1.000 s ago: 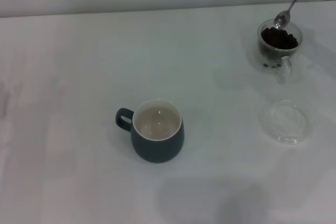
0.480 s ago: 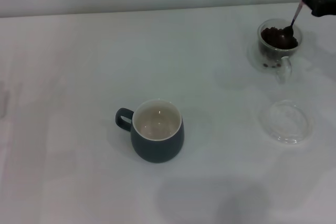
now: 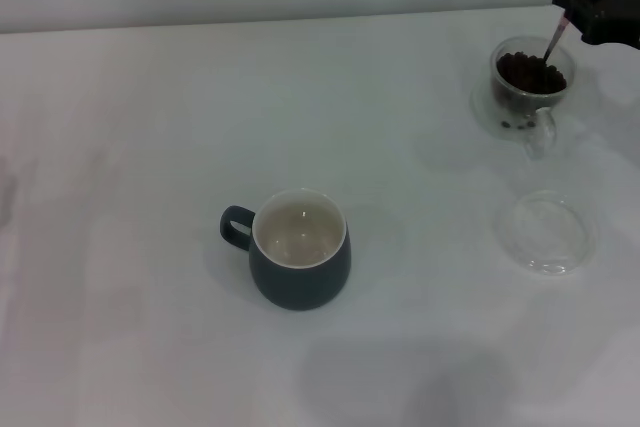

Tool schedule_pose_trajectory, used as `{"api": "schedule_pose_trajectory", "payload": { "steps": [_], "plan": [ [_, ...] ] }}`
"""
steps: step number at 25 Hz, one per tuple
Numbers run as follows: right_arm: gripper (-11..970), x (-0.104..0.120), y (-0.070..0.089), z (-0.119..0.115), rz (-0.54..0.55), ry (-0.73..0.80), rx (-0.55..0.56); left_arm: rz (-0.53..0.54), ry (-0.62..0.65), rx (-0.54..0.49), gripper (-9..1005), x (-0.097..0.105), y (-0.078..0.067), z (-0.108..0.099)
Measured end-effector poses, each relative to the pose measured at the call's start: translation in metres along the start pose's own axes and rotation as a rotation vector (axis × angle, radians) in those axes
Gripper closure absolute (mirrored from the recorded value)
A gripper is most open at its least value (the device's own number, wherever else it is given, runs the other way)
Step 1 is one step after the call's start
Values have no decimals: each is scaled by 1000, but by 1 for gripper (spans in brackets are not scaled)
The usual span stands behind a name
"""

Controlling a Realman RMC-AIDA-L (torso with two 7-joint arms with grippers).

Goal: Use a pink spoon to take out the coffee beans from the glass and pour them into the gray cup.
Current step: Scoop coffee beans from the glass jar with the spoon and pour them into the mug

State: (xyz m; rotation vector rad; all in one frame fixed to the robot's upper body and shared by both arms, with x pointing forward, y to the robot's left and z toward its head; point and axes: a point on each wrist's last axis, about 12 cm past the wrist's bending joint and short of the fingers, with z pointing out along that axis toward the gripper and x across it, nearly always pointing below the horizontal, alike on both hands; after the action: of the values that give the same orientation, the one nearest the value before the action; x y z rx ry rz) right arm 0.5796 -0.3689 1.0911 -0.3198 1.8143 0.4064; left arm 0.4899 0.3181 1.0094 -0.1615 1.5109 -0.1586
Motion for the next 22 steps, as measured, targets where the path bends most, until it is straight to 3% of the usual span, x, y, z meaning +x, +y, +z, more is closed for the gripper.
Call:
{"api": "schedule_pose_trajectory", "payload": {
  "steps": [5,22],
  "plan": [
    [808,4,-3,-4,130,-31,36,-2,4,-1,235,0,0,1],
    [808,14,-10,-11,409,-58,99,-4,28,-8,237,3,0,1]
  ]
}}
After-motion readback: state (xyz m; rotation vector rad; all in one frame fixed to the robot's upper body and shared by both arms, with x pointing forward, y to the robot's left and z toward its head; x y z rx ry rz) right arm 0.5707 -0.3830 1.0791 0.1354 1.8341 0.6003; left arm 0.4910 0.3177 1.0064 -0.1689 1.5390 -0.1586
